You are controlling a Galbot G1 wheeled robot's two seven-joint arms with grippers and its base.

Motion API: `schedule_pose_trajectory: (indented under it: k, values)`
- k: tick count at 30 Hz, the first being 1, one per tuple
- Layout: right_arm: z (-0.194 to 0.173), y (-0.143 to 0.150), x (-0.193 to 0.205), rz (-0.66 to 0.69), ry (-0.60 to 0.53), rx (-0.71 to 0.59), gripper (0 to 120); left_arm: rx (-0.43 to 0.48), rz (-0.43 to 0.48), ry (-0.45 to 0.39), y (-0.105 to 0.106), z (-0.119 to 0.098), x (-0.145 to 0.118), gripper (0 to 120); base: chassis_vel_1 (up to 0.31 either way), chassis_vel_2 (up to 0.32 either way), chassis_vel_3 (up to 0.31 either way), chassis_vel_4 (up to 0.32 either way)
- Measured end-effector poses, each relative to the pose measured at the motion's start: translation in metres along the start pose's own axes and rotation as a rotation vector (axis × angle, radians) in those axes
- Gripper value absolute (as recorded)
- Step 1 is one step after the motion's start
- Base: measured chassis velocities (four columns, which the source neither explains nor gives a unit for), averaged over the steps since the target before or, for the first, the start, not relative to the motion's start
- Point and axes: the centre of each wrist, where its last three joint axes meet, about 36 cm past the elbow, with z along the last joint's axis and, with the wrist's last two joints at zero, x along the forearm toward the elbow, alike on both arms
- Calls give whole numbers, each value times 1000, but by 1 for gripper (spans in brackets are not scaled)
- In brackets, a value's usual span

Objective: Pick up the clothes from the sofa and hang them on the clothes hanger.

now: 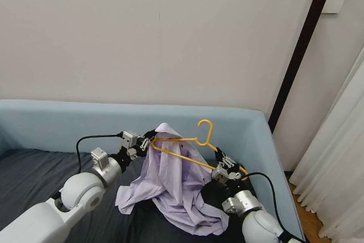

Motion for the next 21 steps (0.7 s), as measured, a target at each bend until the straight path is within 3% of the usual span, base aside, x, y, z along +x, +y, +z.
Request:
schedule_pose_trajectory:
  k: [11, 21]
  values:
    - [24, -23, 30, -22, 55, 71, 5, 0, -29, -8, -12, 5, 3, 0, 0, 0, 0, 0]
    - [8, -14, 27, -59, 93, -47, 5, 31, -2, -16, -36, 16, 5, 0, 0, 0, 0, 0]
